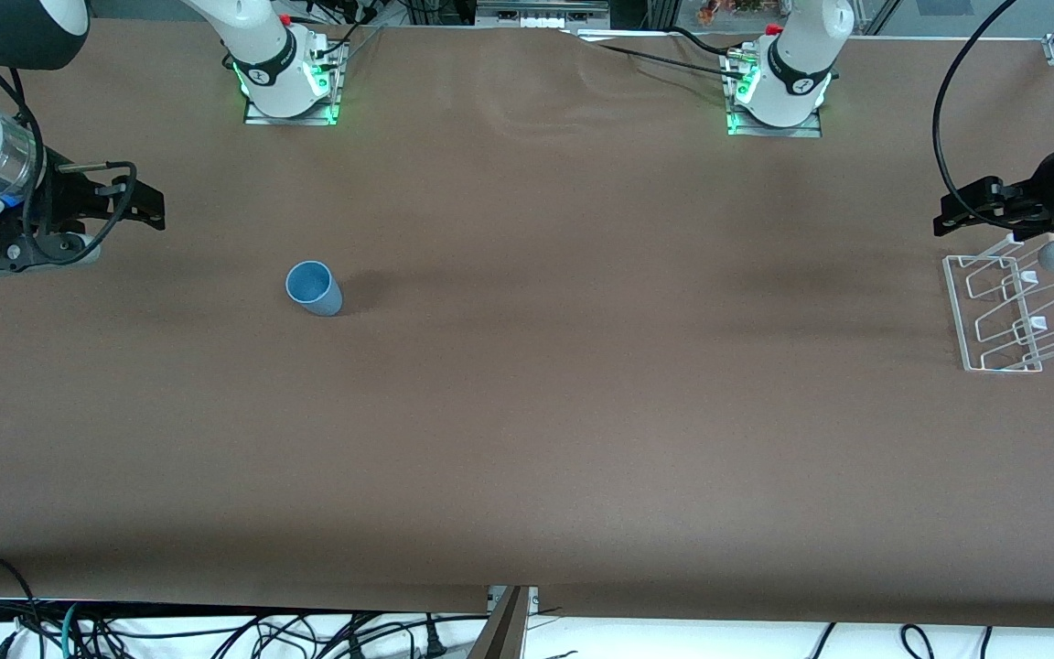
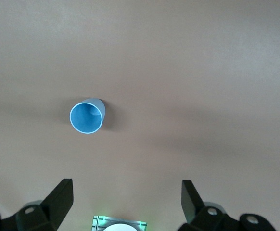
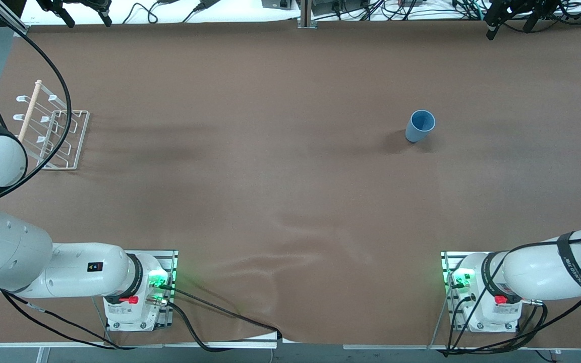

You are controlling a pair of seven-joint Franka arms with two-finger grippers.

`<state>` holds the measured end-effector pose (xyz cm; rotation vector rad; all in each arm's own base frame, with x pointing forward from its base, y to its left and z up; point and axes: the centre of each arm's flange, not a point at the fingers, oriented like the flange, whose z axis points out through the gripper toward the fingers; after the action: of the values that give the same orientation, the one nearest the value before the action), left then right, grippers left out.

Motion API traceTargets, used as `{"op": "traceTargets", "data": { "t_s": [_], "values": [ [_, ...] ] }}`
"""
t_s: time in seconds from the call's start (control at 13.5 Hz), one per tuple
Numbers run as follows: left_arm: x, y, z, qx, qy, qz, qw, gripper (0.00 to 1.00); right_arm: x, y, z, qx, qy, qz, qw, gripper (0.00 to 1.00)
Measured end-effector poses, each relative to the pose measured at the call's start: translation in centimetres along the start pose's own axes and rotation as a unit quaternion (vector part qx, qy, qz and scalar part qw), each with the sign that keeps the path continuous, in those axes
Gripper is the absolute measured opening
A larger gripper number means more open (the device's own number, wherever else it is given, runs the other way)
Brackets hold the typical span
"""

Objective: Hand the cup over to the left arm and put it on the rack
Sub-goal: 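Move the right gripper toward the light blue cup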

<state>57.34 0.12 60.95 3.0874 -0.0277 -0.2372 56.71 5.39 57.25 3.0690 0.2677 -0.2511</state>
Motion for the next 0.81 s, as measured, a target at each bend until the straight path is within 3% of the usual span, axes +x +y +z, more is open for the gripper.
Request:
{"op": "traceTargets", "data": {
  "t_s": [0.81],
  "values": [
    [0.1,-0.1,0.2,0.000,-0.002,0.000,1.000,1.00,-0.9,0.0,-2.2,0.002,0.023,0.001,1.000,1.00]
  ]
}}
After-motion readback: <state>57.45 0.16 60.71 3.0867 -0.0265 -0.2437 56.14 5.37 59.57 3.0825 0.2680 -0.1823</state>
